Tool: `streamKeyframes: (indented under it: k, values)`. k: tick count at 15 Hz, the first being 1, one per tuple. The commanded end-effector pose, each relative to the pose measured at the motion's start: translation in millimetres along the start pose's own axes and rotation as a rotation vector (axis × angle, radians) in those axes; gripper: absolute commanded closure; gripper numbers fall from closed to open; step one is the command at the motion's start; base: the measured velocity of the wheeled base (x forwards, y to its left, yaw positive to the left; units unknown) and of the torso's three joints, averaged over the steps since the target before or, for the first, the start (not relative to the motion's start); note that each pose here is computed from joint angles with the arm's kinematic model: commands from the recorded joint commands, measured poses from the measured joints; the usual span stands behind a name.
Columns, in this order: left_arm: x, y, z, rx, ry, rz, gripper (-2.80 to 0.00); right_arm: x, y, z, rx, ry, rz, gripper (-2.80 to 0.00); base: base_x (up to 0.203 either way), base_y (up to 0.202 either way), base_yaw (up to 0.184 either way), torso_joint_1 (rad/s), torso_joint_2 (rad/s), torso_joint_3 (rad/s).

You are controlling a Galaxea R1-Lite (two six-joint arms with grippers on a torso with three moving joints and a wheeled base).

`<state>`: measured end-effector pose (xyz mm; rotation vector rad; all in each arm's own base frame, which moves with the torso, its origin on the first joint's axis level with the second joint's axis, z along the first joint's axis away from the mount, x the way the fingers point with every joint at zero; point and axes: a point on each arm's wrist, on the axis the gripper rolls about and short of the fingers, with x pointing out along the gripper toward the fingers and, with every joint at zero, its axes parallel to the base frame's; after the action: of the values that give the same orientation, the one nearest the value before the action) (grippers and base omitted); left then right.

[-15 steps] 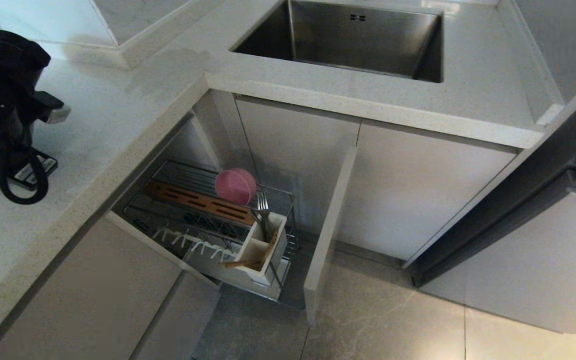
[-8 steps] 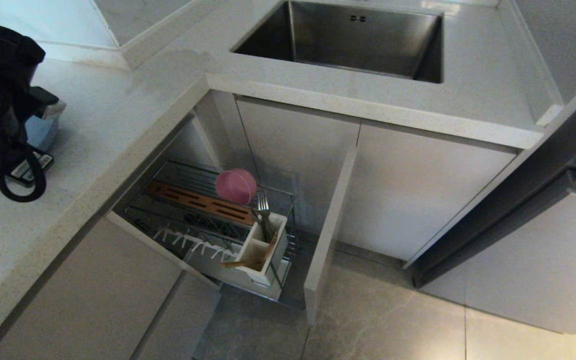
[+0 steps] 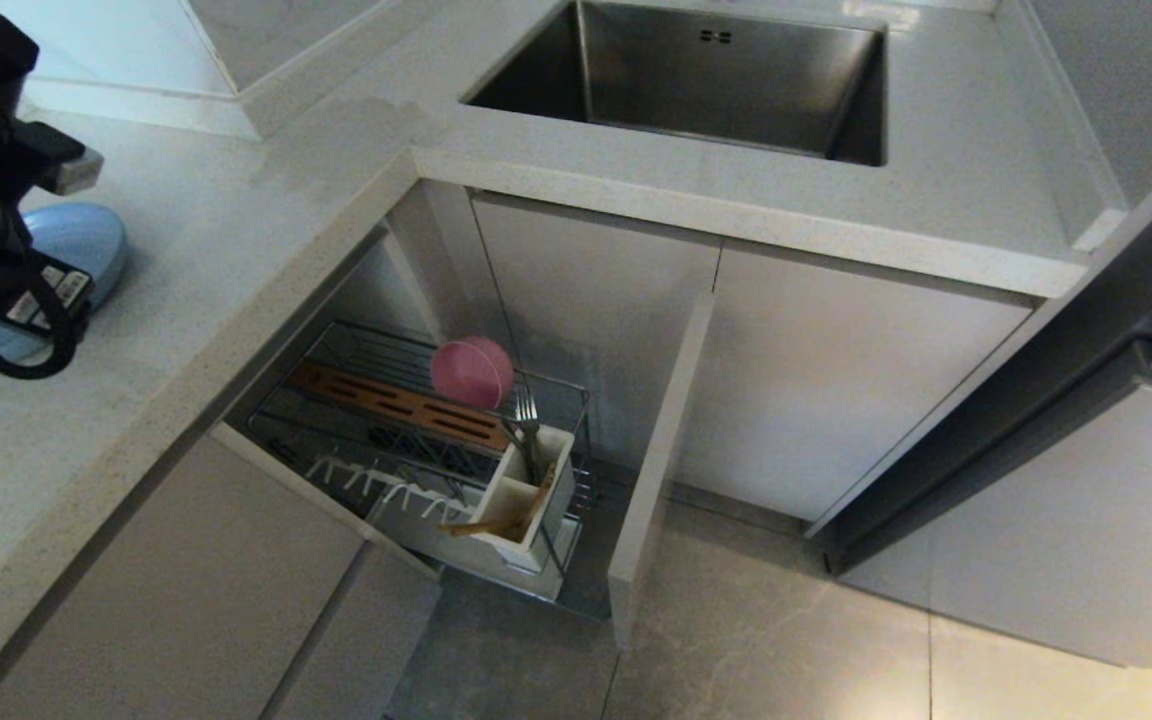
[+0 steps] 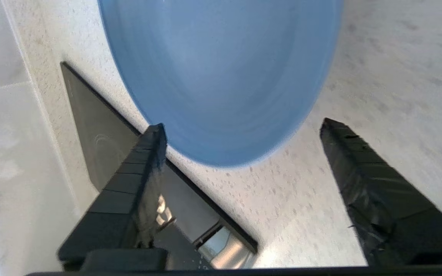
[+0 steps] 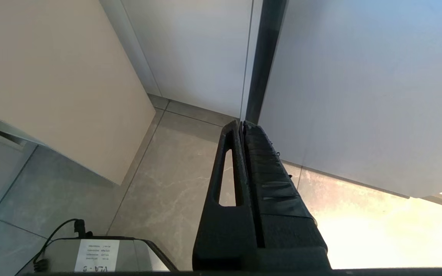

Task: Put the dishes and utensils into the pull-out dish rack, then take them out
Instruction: Take the plate out of the cupboard, then take the bowl out of the cupboard

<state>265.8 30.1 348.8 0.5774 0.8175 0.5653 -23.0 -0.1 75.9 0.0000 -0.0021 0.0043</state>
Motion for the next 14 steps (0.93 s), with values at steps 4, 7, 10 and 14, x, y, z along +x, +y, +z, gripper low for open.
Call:
streamKeyframes:
  k: [4,7,10,14]
  values:
    - [-50,15.6,-14,-0.04,-0.161,-0.1,-2.8,0,0,0,0.0,0.002,0.0,0.0,0.0,0.0,0.0,0.0,0.0,0.0]
    - [-75,24.6,-25,-0.118,-0.247,-0.168,0.0,0,0,0,0.0,0.002,0.0,0.0,0.0,0.0,0.0,0.0,0.0,0.0]
    - [-94,32.6,-43,-0.294,-0.299,-0.295,0.0,0,0,0,0.0,0.001,0.0,0.0,0.0,0.0,0.0,0.0,0.0,0.0]
    - [-102,29.6,-56,-0.57,-0.284,-0.58,0.0,0,0,0,0.0,0.001,0.0,0.0,0.0,0.0,0.0,0.0,0.0,0.0]
